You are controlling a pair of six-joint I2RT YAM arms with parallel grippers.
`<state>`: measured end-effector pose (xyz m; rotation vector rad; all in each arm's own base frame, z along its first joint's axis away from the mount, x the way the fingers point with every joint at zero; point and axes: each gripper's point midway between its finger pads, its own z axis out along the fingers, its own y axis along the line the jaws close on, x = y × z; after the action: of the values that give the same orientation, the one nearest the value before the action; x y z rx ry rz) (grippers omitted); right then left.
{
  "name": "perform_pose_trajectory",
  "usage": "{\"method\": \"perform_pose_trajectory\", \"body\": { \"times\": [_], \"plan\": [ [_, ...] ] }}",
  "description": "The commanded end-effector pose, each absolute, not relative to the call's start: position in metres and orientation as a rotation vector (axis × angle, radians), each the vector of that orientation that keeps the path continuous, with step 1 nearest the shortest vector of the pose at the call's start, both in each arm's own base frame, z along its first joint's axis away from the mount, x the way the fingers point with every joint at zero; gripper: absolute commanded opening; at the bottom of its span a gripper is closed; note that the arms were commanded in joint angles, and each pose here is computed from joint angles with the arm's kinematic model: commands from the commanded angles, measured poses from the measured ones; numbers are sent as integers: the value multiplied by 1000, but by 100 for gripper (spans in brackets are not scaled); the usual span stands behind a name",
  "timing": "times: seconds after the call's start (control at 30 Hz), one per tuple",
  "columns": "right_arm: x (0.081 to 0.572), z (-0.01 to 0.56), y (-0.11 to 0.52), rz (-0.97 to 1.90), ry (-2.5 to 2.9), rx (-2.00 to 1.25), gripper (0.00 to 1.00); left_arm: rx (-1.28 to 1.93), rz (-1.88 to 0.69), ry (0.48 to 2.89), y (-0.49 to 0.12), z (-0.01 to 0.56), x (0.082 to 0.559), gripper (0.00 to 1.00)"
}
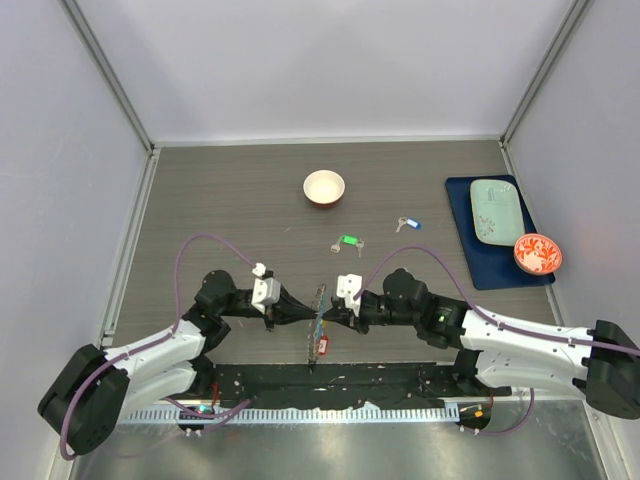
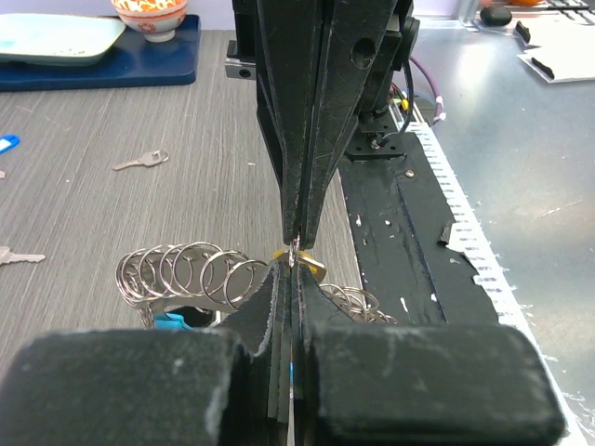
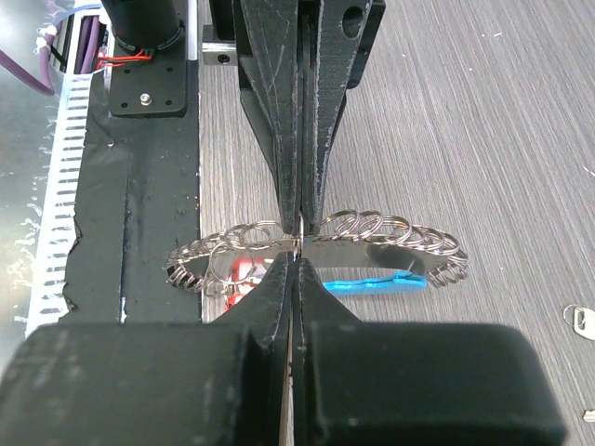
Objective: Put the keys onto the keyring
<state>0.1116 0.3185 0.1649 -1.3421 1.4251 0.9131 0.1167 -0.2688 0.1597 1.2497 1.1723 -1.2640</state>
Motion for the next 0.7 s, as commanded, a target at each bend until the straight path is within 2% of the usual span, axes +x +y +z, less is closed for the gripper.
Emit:
{"method": "perform_pose_trajectory", "body": {
  "times": [0.0,0.37,0.67],
  "plan": [
    [113,207,334,955,1280,-1302,1,1212,-1203,1119,-272,179,128,0],
    [121,185,328,865,1333,-1337,1,895,-1155,1256,-258,196,152,0],
    [126,188,341,865,1291,-1322,1,797,-1149,1204,-249,211,148,0]
  ]
}}
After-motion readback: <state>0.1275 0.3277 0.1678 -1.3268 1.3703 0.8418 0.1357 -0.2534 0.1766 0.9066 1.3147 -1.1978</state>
